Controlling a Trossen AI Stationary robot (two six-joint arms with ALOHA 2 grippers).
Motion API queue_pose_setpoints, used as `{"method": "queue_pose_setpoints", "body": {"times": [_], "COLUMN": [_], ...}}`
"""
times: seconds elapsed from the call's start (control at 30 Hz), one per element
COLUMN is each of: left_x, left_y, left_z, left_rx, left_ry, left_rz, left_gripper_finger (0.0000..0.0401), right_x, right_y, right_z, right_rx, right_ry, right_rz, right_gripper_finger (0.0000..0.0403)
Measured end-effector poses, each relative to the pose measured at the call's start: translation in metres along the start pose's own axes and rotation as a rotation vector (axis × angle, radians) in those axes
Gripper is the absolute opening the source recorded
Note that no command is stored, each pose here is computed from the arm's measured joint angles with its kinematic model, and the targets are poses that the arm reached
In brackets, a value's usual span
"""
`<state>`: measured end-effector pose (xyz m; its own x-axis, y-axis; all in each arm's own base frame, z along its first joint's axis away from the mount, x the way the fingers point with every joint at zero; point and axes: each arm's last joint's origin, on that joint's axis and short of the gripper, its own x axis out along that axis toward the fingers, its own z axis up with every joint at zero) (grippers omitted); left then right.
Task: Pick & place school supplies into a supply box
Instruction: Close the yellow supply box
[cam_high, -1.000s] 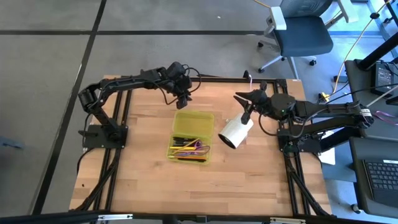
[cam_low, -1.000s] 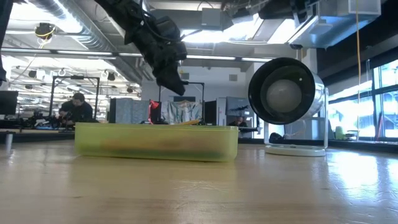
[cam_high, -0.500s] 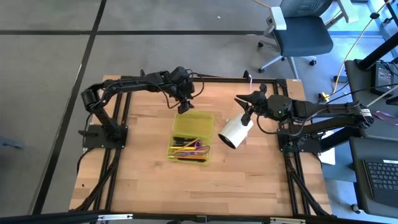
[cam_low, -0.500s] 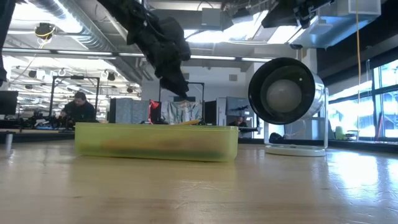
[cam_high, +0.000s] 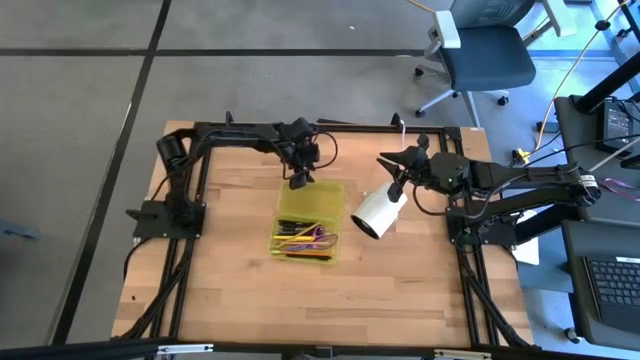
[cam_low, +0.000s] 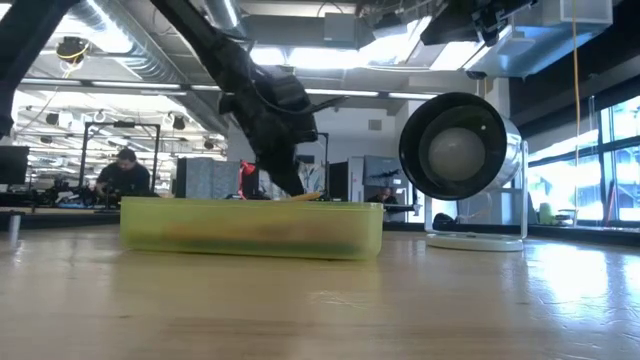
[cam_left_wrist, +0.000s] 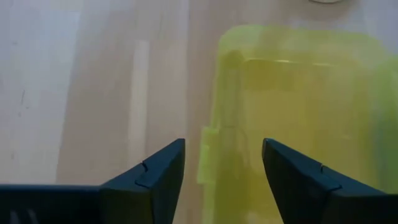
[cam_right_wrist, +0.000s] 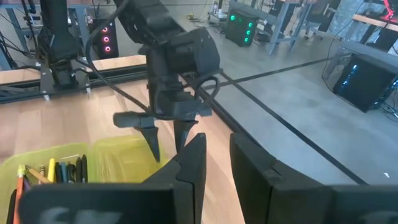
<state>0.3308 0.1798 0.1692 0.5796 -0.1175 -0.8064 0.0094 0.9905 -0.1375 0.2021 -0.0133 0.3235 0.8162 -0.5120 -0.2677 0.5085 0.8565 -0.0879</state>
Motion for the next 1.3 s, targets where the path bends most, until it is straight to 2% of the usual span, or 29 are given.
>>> {"method": "queue_pose_setpoints", "body": {"times": [0.17, 0.57, 1.07, 1.3], "left_x": [0.009, 0.022, 0.033, 0.03], "left_y": [0.004, 0.007, 0.005, 0.005], "left_z": [-0.006, -0.013, -0.017, -0.016], "left_rx": [0.002, -0.009, -0.015, -0.07], "left_ry": [0.06, 0.092, 0.12, 0.131], "left_rz": [0.056, 0.041, 0.021, 0.059], "left_gripper_finger": [0.019, 0.014, 0.0022, 0.0021], "right_x": [0.0, 0.0, 0.0, 0.0], "right_y": [0.001, 0.001, 0.0, 0.0], "right_z": [0.0, 0.0, -0.003, -0.003], "right_rx": [0.004, -0.006, -0.021, -0.025], "right_ry": [0.004, 0.004, 0.032, 0.033], "right_rz": [0.024, 0.024, 0.022, 0.022], "right_gripper_finger": [0.0077, 0.0077, 0.0077, 0.0077]}}
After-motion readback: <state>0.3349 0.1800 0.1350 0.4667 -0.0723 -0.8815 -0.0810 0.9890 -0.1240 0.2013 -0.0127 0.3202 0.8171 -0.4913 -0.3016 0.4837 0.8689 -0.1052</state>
